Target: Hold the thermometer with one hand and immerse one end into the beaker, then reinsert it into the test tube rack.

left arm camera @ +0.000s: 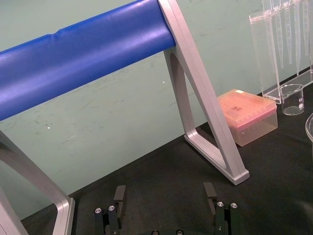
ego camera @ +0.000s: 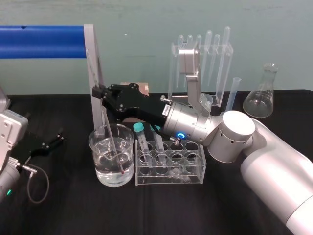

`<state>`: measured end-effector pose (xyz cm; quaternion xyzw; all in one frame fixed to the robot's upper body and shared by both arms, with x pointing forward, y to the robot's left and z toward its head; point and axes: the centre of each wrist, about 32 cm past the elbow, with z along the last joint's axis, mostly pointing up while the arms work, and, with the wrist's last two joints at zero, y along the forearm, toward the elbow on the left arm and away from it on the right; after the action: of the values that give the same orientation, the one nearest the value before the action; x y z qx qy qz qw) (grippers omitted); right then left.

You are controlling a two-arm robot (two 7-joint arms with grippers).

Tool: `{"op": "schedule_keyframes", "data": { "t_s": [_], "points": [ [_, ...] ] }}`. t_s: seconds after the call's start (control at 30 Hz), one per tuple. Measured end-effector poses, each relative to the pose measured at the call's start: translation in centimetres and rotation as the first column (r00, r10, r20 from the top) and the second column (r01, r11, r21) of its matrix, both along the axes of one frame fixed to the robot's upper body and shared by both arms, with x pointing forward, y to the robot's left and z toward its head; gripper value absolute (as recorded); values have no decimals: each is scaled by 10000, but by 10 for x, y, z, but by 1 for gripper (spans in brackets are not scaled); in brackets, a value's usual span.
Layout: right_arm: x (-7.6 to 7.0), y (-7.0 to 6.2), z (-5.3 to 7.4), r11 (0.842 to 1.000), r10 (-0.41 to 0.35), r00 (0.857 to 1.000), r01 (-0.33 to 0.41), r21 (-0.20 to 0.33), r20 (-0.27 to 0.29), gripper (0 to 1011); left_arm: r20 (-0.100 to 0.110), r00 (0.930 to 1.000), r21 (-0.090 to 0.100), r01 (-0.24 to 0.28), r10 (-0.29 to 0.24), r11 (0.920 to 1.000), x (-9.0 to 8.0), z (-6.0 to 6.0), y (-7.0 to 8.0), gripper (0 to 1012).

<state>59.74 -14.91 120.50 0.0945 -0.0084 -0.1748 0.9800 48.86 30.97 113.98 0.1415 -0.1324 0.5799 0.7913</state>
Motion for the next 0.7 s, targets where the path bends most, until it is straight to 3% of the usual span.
{"op": "schedule_keyframes", "data": {
  "t_s": [0.7],
  "points": [
    [0, 0, 1, 9999, -37, 10000, 37, -96, -35, 55, 0, 10000, 0, 0, 0, 10000, 0, 0, 0, 1008]
  ]
}}
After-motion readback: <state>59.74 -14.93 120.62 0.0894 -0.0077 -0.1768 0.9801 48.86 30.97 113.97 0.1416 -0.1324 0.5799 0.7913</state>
